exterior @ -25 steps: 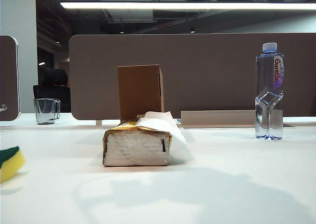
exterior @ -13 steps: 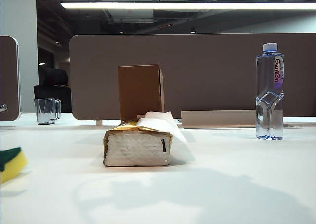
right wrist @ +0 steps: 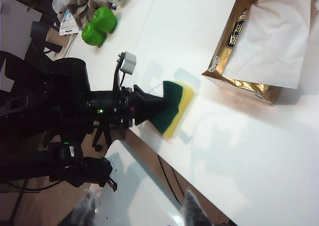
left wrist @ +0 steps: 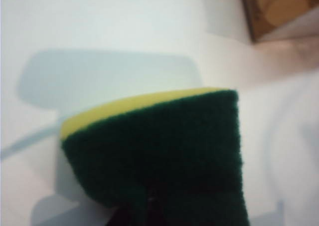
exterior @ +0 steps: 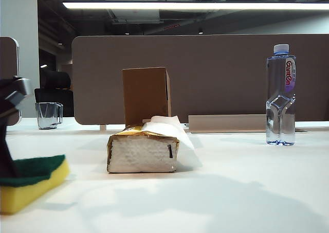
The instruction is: Move the sponge from left to right to wipe the table, avoiding obstacles on the table, and finally reaching the bottle of mineral water.
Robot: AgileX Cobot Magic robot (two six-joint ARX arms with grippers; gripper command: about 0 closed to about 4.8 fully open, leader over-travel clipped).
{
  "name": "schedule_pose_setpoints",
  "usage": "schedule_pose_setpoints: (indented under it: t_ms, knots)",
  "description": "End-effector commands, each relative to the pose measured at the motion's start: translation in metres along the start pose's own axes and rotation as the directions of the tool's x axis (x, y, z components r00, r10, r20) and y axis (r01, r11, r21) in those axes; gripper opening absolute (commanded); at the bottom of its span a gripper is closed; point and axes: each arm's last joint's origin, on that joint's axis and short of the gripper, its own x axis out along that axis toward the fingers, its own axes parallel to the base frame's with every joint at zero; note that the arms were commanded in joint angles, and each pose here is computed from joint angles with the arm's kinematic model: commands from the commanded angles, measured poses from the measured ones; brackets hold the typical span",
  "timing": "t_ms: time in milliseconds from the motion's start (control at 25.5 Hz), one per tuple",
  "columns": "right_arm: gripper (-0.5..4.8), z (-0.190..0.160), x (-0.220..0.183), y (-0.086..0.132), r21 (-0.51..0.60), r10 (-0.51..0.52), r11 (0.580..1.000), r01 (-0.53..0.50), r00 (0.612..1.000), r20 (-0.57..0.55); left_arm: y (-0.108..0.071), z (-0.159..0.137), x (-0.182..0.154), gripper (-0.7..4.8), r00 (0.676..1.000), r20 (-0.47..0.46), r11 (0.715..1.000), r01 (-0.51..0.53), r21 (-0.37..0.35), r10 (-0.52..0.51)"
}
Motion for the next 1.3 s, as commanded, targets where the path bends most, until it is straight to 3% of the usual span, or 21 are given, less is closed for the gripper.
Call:
schedule_pose_setpoints:
  t_ms: [39,196,589,1297]
  knots:
    - [2.3,0.001,-0.001,0.002,-0.014,0.012,1.0,-0.012,1.0,0.005,-0.007,-0.01,0.004,-0.06,0.997,-0.072,0.999,0.035,-0.022,-0.036]
    - [2.3,0.001,-0.001,0.002,-0.014,0.012,1.0,-0.012,1.0,0.004,-0.02,-0.009,0.007,-0.06,0.997,-0.049,0.998,0.067,-0.015,-0.067]
    - [2.3,-0.002,-0.001,0.001,0.008,0.006,1.0,-0.006,1.0,-0.013,-0.034,-0.007,0.028,-0.06,0.987,-0.071,0.99,0.14,-0.03,-0.142]
    - [2.3,-0.002,-0.001,0.001,0.007,0.007,1.0,-0.007,1.0,-0.014,-0.09,0.022,0.068,-0.06,0.968,-0.142,0.973,0.218,0.079,-0.206]
